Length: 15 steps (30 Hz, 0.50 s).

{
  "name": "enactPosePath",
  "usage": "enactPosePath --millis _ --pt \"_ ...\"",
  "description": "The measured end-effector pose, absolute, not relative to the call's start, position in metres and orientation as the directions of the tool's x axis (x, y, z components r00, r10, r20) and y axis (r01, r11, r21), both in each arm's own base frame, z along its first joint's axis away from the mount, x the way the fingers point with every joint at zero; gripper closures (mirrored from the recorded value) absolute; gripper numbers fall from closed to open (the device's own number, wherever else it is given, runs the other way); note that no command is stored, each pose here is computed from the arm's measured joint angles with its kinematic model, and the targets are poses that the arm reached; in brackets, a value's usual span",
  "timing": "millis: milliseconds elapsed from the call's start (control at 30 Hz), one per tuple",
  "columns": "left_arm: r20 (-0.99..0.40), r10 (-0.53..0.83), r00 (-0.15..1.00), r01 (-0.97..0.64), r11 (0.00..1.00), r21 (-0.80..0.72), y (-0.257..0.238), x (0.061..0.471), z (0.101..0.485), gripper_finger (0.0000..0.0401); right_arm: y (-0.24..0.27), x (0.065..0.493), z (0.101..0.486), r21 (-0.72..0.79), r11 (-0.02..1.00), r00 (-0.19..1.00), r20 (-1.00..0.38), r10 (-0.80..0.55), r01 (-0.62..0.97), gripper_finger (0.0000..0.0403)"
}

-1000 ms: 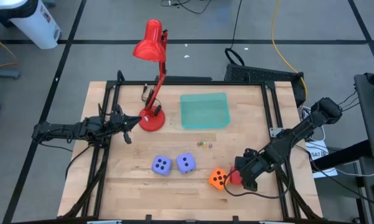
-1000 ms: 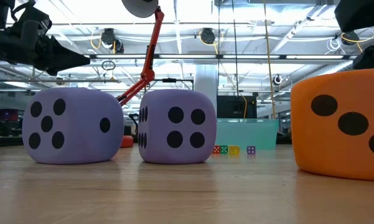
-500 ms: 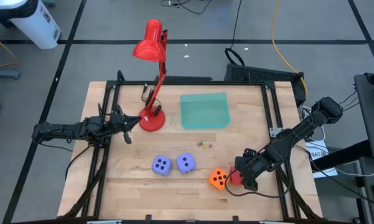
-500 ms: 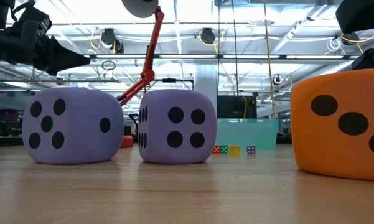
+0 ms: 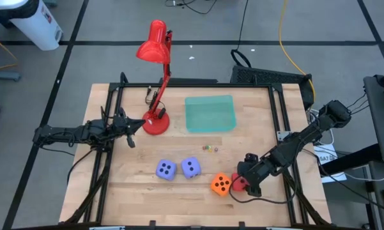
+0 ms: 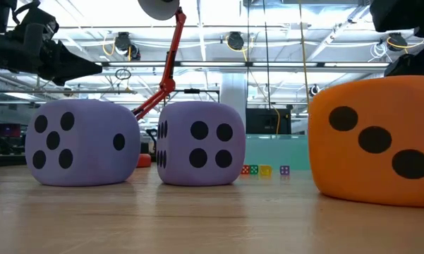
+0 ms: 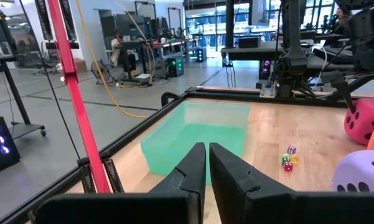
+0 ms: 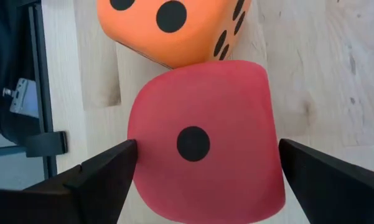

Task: Pick & Place Dice
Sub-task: Put the large red dice into the bin

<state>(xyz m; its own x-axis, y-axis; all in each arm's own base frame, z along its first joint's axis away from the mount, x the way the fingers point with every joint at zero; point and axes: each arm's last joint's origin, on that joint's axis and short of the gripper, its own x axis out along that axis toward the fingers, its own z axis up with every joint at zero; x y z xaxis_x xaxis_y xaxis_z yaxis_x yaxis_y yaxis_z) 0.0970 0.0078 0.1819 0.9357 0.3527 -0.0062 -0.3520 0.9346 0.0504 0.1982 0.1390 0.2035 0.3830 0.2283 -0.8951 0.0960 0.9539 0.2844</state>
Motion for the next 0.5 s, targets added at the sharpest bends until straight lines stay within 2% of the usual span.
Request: enactPosePath --millis 200,500 --pt "-0.006 0.353 0.935 -0.353 0.934 0.050 0.008 0.097 0.182 0.0370 0.134 0.195 0.211 0.277 0.957 0.409 -0.886 0.218 0.091 0.0018" --pt "-0.005 0.361 0.933 -0.360 0.932 0.053 0.008 0.097 0.182 0.0370 0.124 0.187 0.237 0.347 0.936 0.505 -0.819 0.271 0.060 0.0009"
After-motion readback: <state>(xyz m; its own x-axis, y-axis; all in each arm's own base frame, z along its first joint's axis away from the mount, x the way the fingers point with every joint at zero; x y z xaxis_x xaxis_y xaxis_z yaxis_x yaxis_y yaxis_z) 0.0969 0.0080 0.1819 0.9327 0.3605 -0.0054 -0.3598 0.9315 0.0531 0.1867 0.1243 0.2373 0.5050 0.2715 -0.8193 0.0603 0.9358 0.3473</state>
